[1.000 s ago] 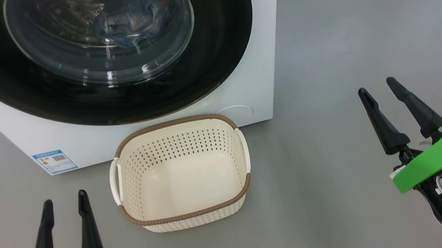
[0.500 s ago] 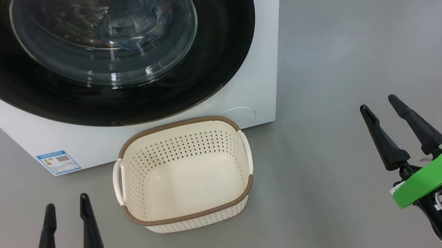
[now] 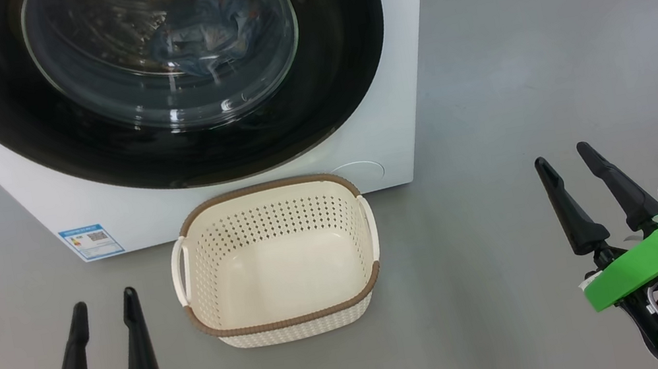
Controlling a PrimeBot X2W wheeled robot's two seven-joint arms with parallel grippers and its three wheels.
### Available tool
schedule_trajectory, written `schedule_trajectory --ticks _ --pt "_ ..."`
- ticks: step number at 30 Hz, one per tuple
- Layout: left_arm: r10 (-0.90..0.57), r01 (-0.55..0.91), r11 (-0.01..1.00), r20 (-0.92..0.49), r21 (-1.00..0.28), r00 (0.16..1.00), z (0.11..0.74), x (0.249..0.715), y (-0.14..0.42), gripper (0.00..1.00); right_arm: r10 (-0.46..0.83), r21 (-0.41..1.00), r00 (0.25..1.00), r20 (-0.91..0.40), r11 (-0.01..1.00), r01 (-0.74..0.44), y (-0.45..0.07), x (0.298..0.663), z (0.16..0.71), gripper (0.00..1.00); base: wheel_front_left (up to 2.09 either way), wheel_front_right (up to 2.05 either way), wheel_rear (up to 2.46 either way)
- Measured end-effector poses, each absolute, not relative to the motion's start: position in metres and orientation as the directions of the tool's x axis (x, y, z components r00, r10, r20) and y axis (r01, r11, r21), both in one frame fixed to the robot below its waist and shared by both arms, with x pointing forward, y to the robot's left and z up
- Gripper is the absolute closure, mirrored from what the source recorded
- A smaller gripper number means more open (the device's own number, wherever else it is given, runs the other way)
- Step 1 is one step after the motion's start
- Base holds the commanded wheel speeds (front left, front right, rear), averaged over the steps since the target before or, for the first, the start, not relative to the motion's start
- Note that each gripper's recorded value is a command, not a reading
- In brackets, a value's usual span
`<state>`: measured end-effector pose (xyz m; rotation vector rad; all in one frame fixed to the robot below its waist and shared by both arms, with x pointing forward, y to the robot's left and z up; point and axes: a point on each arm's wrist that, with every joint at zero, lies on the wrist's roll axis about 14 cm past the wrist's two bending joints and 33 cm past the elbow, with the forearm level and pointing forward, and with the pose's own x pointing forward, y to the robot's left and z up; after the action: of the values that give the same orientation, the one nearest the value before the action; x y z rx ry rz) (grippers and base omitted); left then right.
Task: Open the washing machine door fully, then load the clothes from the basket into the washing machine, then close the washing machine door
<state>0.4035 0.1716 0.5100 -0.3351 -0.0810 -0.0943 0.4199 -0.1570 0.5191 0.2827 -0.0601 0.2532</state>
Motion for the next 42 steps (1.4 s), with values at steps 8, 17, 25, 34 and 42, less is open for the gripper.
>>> schedule_trajectory --ticks 8,17,25,34,42 --pt "-0.083 0.11 0.938 0.095 -0.328 0.992 0.51 0.403 0.17 0.0 0.241 0.269 0.966 0.091 0.928 -0.257 -0.156 0.42 0.518 0.0 0.0 0.0 0.0" --pt "-0.073 0.099 0.938 0.09 -0.333 0.993 0.509 0.403 0.174 1.0 0.243 0.27 0.966 0.089 0.928 -0.258 -0.155 0.42 0.517 1.0 0.0 0.0 0.0" --pt "-0.065 0.058 0.923 -0.008 -0.381 0.998 0.478 0.391 0.169 1.0 0.24 0.335 0.971 -0.019 0.916 -0.22 -0.146 0.403 0.48 1.0 0.0 0.0 0.0" --pt "-0.049 0.033 0.889 -0.024 -0.457 0.999 0.478 0.39 0.172 1.0 0.203 0.415 0.979 -0.018 0.892 -0.177 -0.153 0.405 0.483 1.0 0.0 0.0 0.0" --pt "-0.034 0.009 0.85 -0.037 -0.527 0.999 0.477 0.39 0.174 1.0 0.172 0.486 0.985 -0.021 0.862 -0.14 -0.16 0.406 0.485 1.0 0.0 0.0 0.0"
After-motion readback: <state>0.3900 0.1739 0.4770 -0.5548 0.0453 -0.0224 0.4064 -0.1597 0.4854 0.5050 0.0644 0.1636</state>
